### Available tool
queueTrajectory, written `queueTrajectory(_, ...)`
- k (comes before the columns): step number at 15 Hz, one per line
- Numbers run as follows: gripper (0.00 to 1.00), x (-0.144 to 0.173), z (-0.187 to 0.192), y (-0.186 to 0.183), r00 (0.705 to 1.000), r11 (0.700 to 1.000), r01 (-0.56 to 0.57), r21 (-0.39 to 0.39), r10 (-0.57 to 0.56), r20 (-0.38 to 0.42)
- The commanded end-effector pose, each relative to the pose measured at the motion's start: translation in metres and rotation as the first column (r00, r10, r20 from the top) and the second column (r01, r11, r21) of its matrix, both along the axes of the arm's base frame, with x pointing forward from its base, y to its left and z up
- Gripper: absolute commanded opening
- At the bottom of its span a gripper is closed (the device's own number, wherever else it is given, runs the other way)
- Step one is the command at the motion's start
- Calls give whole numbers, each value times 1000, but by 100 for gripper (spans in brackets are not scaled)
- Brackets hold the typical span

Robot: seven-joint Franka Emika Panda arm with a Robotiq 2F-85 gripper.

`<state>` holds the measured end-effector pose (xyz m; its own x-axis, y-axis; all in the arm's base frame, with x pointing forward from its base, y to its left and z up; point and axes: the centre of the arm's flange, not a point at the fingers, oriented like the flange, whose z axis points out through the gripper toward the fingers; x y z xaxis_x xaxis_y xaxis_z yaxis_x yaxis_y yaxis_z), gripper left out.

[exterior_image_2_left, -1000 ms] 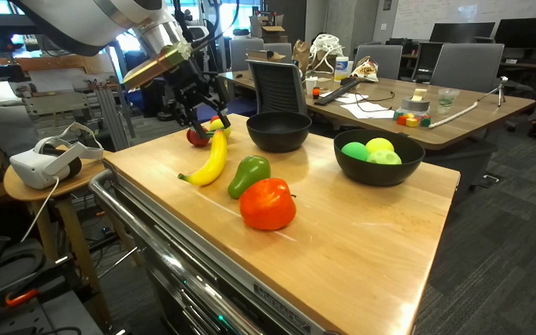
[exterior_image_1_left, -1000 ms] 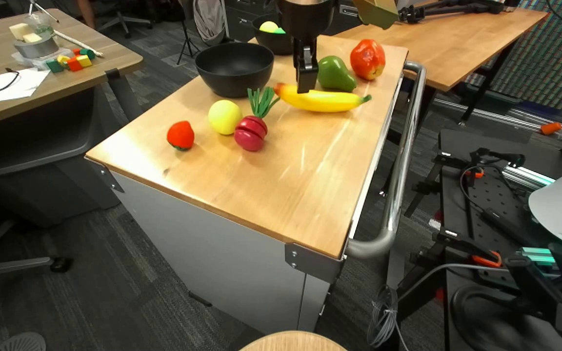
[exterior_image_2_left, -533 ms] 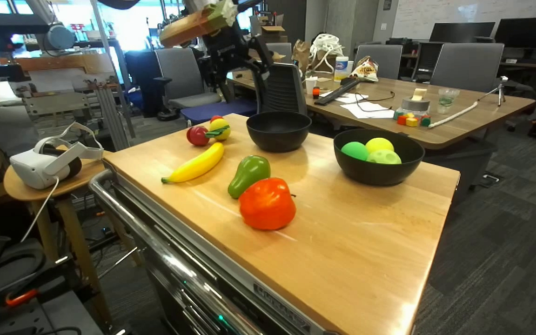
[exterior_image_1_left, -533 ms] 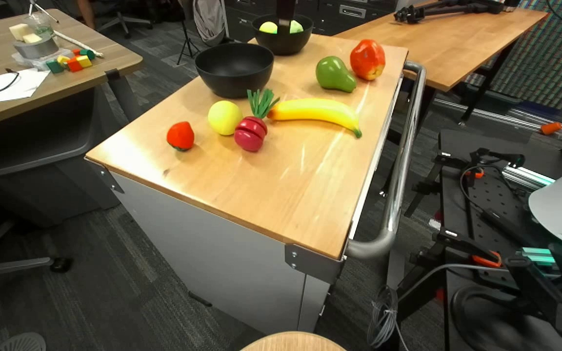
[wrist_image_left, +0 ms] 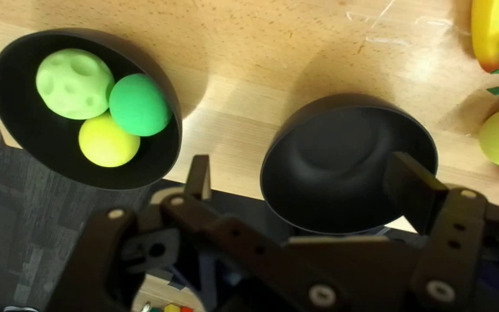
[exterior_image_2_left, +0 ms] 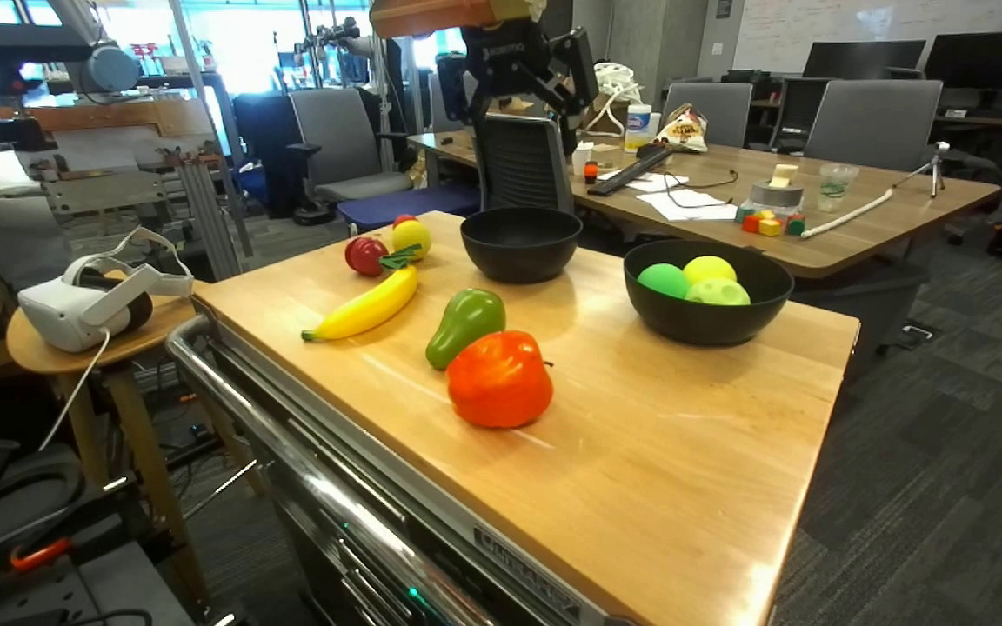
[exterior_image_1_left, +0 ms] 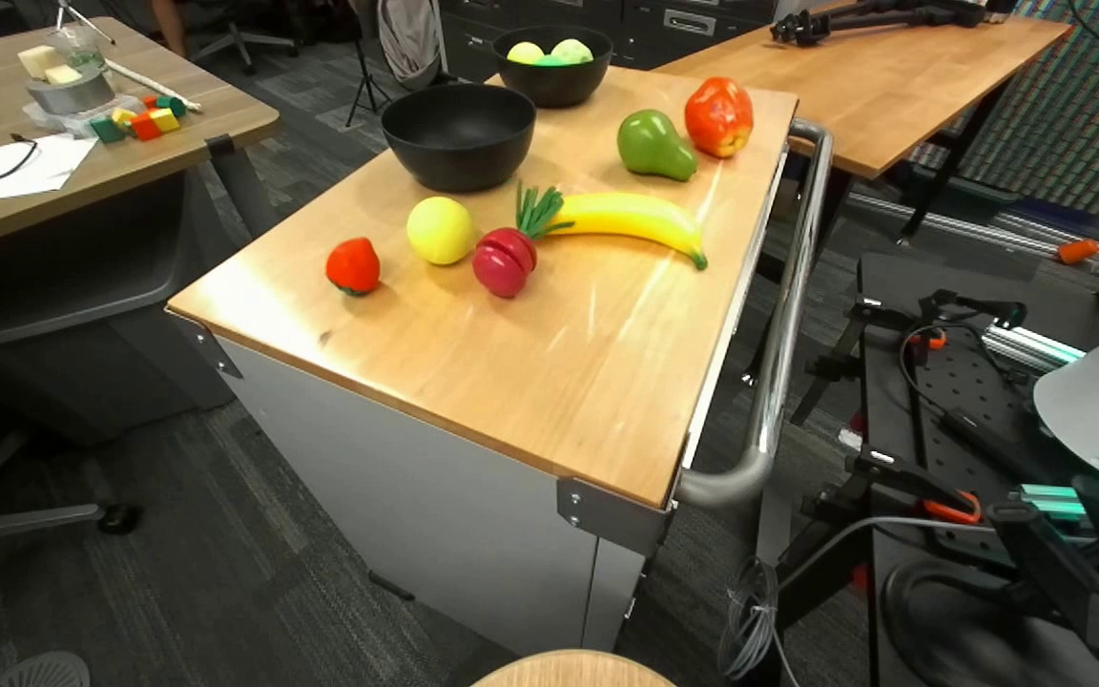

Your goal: Take the toy fruits and vegetables from the black bowls and place them on the table

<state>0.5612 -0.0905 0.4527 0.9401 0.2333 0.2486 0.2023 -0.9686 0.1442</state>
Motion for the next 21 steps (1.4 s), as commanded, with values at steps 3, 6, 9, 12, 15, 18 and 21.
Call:
queueTrajectory(3,100,62,-20,-4,997,996,70,-63,-71,-16)
queueTrajectory(6,100,97,-28,-27,988,985,156,-75,-156,-1)
queueTrajectory(9,100,120,-33,-55,974,971,226,-74,-226,14)
queueTrajectory(12,100,123,-34,-91,952,951,305,-47,-304,23)
queueTrajectory(15,100,115,-29,-113,937,936,350,-43,-349,31)
queueTrajectory(18,100,104,-39,-116,943,941,334,-54,-333,27)
queueTrajectory(21,100,112,-52,-118,954,953,297,-56,-298,-23)
